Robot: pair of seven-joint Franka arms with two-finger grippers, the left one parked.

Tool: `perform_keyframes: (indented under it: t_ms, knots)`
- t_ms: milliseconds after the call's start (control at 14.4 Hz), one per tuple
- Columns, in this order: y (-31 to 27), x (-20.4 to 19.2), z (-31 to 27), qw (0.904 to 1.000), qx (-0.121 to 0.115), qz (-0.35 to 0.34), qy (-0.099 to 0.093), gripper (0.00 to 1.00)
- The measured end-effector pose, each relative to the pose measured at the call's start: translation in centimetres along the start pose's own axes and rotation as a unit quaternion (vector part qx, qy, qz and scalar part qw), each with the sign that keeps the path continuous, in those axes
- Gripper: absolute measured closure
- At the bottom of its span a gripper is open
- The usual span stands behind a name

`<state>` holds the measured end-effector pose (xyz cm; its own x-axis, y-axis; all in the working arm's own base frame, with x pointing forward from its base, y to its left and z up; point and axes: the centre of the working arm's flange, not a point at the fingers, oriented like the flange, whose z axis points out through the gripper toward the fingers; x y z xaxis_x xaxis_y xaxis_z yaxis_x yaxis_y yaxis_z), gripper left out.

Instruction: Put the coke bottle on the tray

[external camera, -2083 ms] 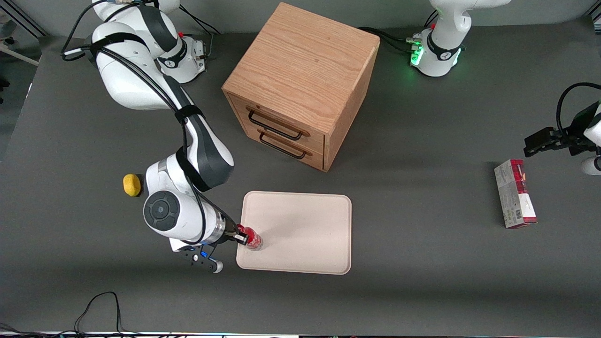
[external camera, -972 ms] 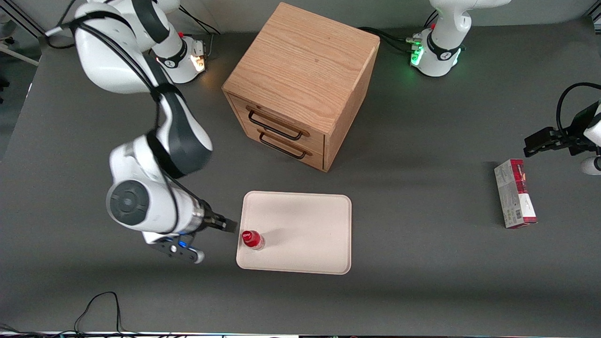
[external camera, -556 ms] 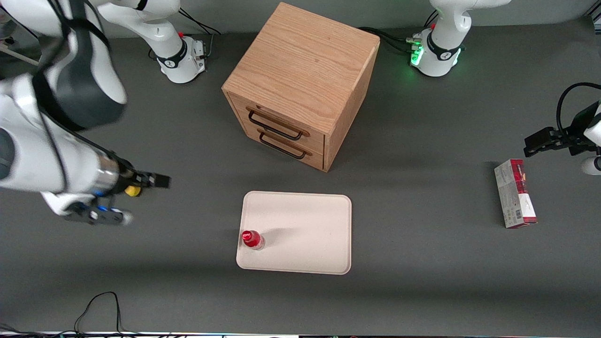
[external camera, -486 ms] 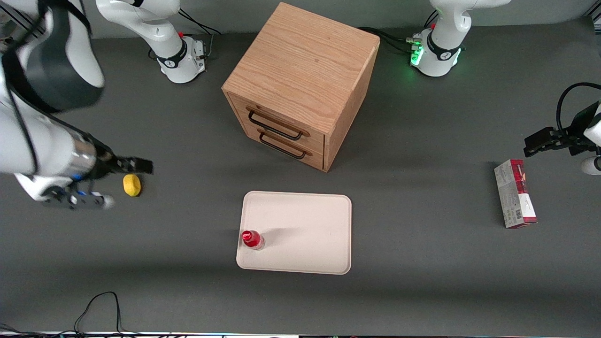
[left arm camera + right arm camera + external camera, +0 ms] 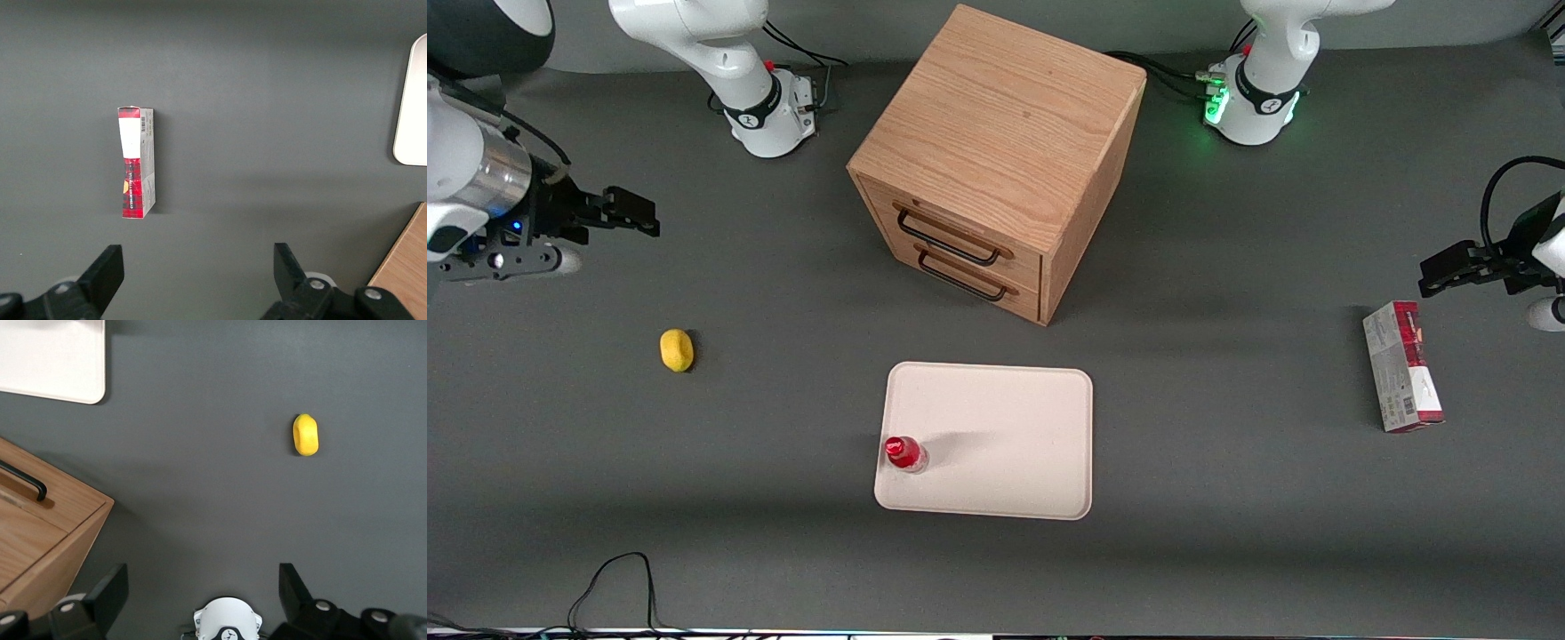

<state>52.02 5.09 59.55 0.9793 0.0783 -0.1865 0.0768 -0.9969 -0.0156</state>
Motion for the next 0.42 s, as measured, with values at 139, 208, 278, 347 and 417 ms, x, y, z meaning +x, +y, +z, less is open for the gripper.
perform_keyframes:
  t_ms: [139, 208, 278, 347, 417]
  knots:
    - [-0.5, -0.5, 0.1, 0.9998, -0.001, -0.021, 0.003, 0.00]
    - [-0.4, -0.5, 0.0, 0.9997, 0.000, -0.023, 0.005, 0.00]
    - [-0.2, -0.4, 0.0, 0.9997, 0.001, -0.023, 0.006, 0.00]
    - [0.3, -0.4, 0.0, 0.9997, 0.003, -0.022, 0.008, 0.00]
    - [0.7, -0.4, -0.1, 0.9998, 0.004, -0.020, 0.009, 0.00]
